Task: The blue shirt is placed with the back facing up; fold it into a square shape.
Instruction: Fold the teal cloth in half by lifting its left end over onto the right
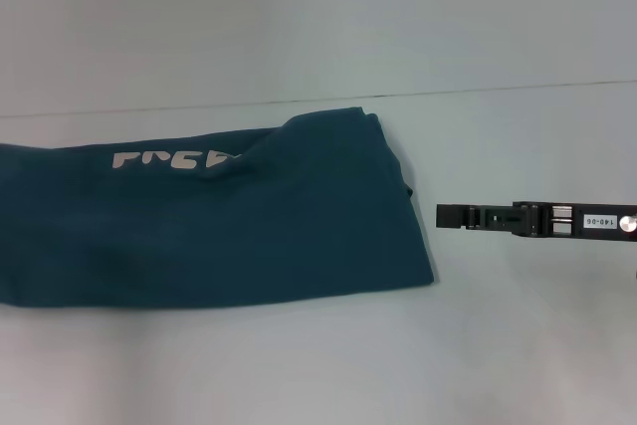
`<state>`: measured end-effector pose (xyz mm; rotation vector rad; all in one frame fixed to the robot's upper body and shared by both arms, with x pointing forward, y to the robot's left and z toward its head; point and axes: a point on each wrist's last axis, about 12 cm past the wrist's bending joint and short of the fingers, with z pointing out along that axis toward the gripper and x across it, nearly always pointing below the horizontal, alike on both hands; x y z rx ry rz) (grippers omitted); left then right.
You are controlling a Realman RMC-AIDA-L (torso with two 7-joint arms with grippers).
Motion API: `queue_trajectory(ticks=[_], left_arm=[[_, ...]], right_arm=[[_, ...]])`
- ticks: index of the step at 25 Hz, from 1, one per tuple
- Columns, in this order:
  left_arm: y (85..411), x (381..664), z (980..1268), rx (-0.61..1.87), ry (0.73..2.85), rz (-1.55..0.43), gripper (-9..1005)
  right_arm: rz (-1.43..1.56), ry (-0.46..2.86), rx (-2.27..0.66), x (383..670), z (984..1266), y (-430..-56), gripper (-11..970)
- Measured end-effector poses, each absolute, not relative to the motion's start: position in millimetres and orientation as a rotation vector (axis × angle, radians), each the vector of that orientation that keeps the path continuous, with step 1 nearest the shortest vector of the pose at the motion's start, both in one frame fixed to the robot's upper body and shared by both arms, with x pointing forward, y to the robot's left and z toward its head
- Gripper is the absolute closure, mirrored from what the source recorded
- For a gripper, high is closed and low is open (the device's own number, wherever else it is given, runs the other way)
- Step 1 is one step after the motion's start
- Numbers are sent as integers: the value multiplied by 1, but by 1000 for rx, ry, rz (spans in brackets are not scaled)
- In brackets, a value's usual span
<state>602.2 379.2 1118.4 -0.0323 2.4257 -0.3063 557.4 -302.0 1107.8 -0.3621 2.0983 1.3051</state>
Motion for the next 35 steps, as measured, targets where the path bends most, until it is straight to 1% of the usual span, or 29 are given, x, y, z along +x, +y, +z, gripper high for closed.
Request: queue_trajectory(ticks=[4, 10, 16, 17, 18, 20, 26, 31, 35], left_arm=[[365, 602, 1140, 47, 2351, -265, 857], [325, 599, 1188, 236, 2289, -185, 856], [286, 603, 1225, 377, 2257, -75, 858], [274, 605, 1234, 424, 2249, -31, 859], [274, 605, 1234, 424, 2249, -31, 859], [260, 608, 1242, 477, 2244, -4, 860], [222, 617, 1259, 622, 2193, -8, 860], [191, 617, 1259, 757, 2154, -2, 861], [168, 616, 1251, 864, 2126, 7, 861]], right_arm=[[1297, 2099, -359, 559, 1108, -302, 229], [1292, 2092, -361, 559, 1108, -302, 230], [1288, 2092, -358, 559, 1108, -302, 229], [1288, 2093, -358, 559, 1108, -302, 229], [1287, 2092, -357, 559, 1108, -302, 229], [1287, 2093, -356, 559, 1107, -302, 229], [1286, 2104, -352, 559, 1105, -302, 229], [1285, 2151, -326, 556, 1098, -306, 230], [1266, 2234, -310, 553, 1093, -311, 230]])
